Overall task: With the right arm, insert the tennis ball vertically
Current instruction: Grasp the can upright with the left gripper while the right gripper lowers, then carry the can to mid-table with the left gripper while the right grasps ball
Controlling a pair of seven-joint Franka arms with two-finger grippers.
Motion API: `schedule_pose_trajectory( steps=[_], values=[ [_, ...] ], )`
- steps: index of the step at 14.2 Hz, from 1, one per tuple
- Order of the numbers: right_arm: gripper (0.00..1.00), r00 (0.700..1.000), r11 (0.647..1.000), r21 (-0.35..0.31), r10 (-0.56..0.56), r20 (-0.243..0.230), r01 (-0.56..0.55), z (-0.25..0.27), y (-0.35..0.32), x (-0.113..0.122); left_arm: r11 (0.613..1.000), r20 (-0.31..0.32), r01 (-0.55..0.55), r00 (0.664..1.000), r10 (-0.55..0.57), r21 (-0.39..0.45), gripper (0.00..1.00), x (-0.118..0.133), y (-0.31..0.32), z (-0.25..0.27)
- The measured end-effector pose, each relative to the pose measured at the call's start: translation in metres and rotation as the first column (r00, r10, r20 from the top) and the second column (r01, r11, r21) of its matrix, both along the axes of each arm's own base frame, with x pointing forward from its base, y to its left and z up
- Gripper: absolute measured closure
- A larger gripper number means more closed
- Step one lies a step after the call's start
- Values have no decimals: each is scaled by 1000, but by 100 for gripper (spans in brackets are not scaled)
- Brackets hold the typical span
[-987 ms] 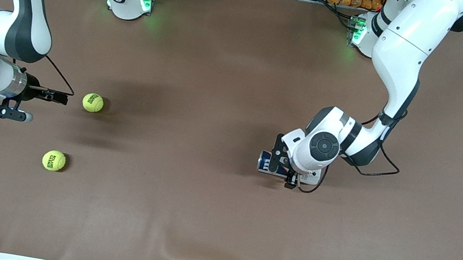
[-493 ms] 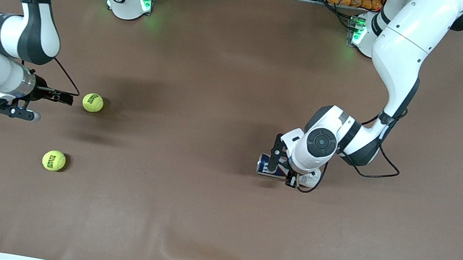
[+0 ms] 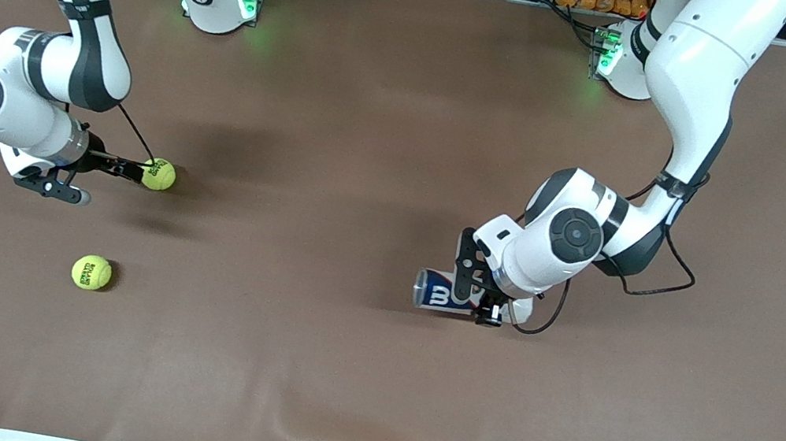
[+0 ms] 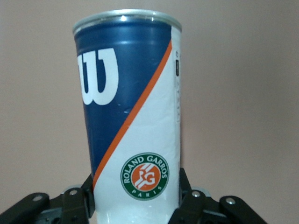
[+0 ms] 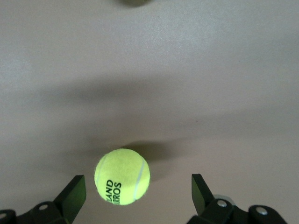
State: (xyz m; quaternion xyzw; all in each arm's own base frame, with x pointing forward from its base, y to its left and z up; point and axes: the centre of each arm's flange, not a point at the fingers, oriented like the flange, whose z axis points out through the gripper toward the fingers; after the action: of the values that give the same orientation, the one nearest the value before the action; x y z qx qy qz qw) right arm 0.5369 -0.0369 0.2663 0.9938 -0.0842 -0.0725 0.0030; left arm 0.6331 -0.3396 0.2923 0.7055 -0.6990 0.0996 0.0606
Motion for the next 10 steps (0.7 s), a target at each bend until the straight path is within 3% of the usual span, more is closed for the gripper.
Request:
schedule_pose_trajectory(
  steps=[4, 6, 10],
  values=[
    [0, 999, 999, -6, -33, -11, 33, -28, 3, -5, 973, -65, -77, 996, 64, -218, 35, 8, -8, 23],
    [0, 999, 999, -11, -49, -9, 49, -40, 13, -9, 927, -124, -132, 988, 93, -351, 34, 10, -7, 25],
    [0, 997, 997, -22, -78, -16, 78, -46, 37, -12, 810, -161, -175, 982, 100, -560, 33, 18, -1, 20]
  ],
)
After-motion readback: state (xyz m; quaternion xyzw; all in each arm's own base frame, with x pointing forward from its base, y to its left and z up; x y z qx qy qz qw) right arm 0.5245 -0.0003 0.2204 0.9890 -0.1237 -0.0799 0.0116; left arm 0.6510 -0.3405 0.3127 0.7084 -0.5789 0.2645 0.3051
